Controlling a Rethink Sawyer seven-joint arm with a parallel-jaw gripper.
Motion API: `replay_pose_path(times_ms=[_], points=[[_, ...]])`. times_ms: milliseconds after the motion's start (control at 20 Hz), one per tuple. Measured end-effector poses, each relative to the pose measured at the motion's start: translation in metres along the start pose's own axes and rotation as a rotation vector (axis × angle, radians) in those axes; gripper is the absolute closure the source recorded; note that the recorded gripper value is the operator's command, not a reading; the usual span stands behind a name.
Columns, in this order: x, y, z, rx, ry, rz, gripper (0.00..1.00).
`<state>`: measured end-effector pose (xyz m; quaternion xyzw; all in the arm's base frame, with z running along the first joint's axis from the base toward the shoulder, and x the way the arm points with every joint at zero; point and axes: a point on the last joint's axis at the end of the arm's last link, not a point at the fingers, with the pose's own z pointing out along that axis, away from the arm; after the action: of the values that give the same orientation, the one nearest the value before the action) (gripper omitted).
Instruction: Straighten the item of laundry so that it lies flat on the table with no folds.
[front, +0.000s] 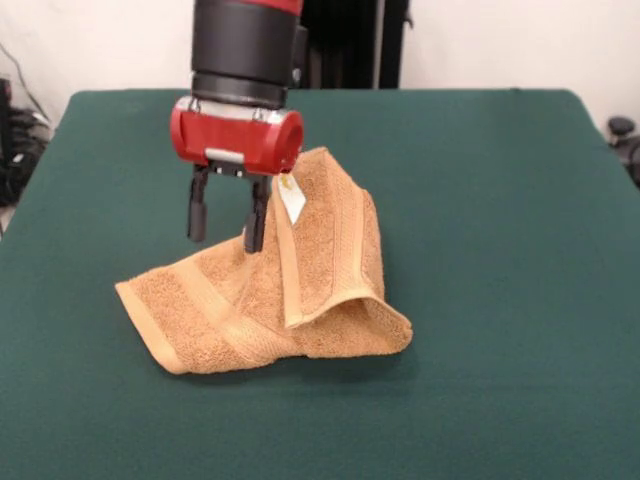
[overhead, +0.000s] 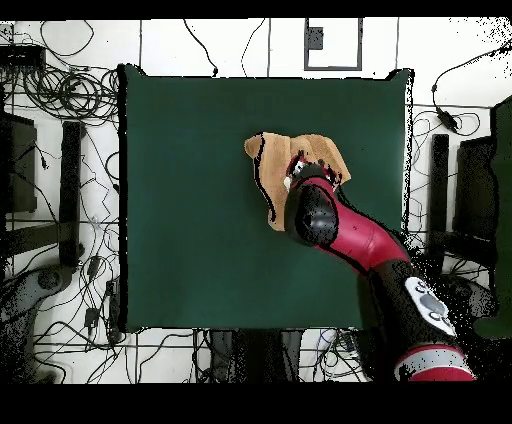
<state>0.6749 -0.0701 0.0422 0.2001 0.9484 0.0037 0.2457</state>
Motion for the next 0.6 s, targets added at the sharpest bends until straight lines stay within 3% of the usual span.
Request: replay_pose_path(times_ms=[150, 600], points=[[0.014, -0.001, 0.007, -0.043, 0.125, 0.041, 0.00], [0.037, 0.034, 0.011, -0.112, 0.248, 0.029, 0.00]])
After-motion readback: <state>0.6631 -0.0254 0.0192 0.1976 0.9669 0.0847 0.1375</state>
